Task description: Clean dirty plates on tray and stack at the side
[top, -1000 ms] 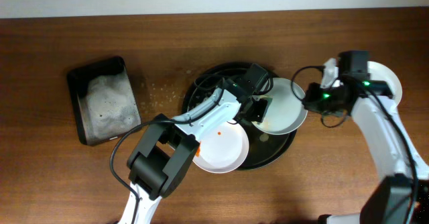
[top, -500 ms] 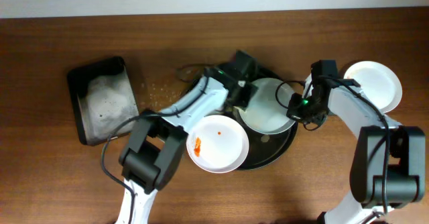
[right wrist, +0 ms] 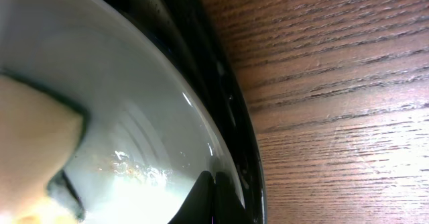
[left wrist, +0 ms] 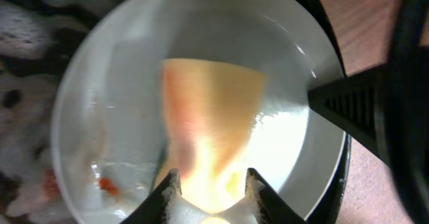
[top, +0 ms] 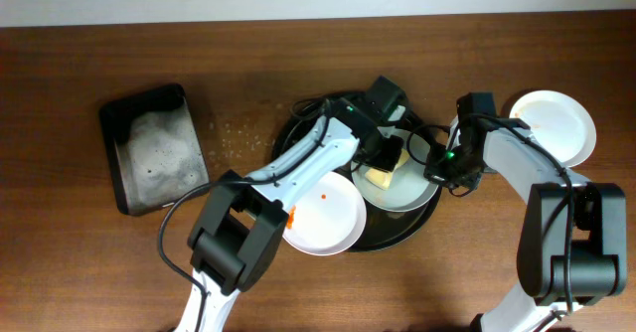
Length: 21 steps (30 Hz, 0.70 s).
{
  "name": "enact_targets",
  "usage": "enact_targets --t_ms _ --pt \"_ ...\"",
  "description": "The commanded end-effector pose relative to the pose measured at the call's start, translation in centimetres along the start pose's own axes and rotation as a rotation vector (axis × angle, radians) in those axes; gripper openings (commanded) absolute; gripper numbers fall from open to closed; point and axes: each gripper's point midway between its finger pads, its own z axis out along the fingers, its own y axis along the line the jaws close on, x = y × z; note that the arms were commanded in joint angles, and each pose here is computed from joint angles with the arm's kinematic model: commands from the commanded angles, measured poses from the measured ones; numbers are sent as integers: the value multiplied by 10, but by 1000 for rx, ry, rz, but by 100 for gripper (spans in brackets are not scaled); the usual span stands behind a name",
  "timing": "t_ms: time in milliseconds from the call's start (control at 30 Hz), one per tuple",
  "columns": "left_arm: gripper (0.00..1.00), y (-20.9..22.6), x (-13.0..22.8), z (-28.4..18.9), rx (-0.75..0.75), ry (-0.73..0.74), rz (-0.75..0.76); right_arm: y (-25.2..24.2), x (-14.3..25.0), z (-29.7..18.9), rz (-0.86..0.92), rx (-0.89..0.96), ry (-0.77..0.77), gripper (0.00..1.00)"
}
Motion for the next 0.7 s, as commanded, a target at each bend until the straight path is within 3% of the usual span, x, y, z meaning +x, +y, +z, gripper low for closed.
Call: enact_targets --t_ms 0,267,367,400,533,667 --pt "33 -2 12 13 -17 13 26 -15 3 6 21 57 11 4" --pt "31 19 42 70 -47 62 16 -14 3 6 29 56 11 4" --pt "2 22 46 77 -44 80 -3 -14 3 6 29 56 11 4" --pt "0 22 45 76 -47 74 -26 -14 3 6 29 56 11 4" --pt "0 30 46 77 -79 77 -86 -15 3 6 29 57 12 4" --pt "0 66 25 62 -187 24 -144 -15 5 6 30 59 17 4"
